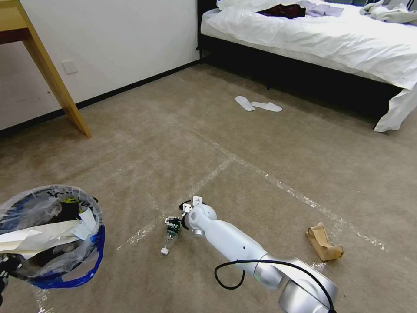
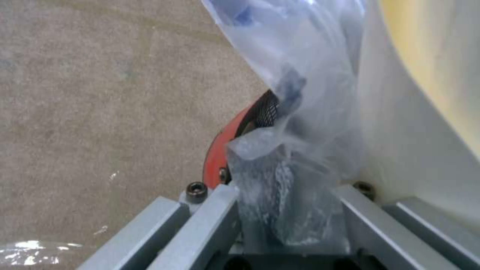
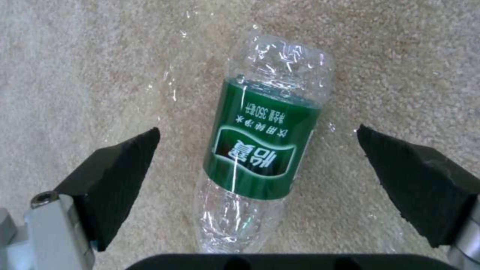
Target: Pick up the trash bin and place the garbage on the floor into it.
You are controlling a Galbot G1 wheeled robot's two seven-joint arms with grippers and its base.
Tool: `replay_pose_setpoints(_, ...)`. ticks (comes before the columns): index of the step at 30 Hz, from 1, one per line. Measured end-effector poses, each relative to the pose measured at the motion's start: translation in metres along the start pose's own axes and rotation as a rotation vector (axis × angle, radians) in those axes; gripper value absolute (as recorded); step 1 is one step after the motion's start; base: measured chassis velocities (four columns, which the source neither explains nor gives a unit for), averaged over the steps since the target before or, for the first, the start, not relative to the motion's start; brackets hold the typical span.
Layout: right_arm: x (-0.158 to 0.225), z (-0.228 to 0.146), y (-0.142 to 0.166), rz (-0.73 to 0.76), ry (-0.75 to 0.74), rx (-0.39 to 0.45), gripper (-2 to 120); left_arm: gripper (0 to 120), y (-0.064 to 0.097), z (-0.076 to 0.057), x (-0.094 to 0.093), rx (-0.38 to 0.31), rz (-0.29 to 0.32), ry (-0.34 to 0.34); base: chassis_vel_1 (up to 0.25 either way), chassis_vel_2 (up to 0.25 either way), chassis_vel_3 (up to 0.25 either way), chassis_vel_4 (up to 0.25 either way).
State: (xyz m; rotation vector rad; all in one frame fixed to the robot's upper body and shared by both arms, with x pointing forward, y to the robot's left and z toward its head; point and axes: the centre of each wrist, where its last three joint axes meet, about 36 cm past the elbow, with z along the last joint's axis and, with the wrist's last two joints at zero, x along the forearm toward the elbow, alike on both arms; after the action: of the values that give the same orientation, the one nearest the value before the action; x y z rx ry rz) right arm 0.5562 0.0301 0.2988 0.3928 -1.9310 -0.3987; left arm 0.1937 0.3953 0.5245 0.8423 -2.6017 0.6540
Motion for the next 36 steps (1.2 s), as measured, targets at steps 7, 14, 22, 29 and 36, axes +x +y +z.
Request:
replay_pose_setpoints(7, -0.003, 0.003, -0.005, 0.004, -0.001, -0.004, 99, 0, -0.001, 0.0, 0.003, -0.005, 0.002, 0.0, 0.0, 0.0, 0.0, 0.0)
replay_pose_setpoints(14, -0.005, 0.003, -0.01, -0.001, -0.002, -0.008, 82, 0, -0.002, 0.0, 0.005, -0.005, 0.006, 0.001, 0.0, 0.0, 0.0, 0.0)
replay_pose_setpoints(22, -0.008, 0.006, -0.014, -0.024, -0.003, -0.002, 54, 0, -0.004, 0.0, 0.008, -0.006, 0.016, -0.005, 0.0, 0.0, 0.0, 0.0)
replay_pose_setpoints(29, -0.011, 0.013, -0.014, -0.04, -0.012, 0.015, 26, 0, -0.004, 0.001, 0.012, -0.006, 0.021, -0.009, 0.0, 0.0, 0.0, 0.0)
replay_pose_setpoints(36, -0.011, 0.016, -0.013, -0.044, -0.018, 0.023, 11, 0, -0.005, 0.0, 0.013, -0.005, 0.026, -0.012, 0.0, 0.0, 0.0, 0.0)
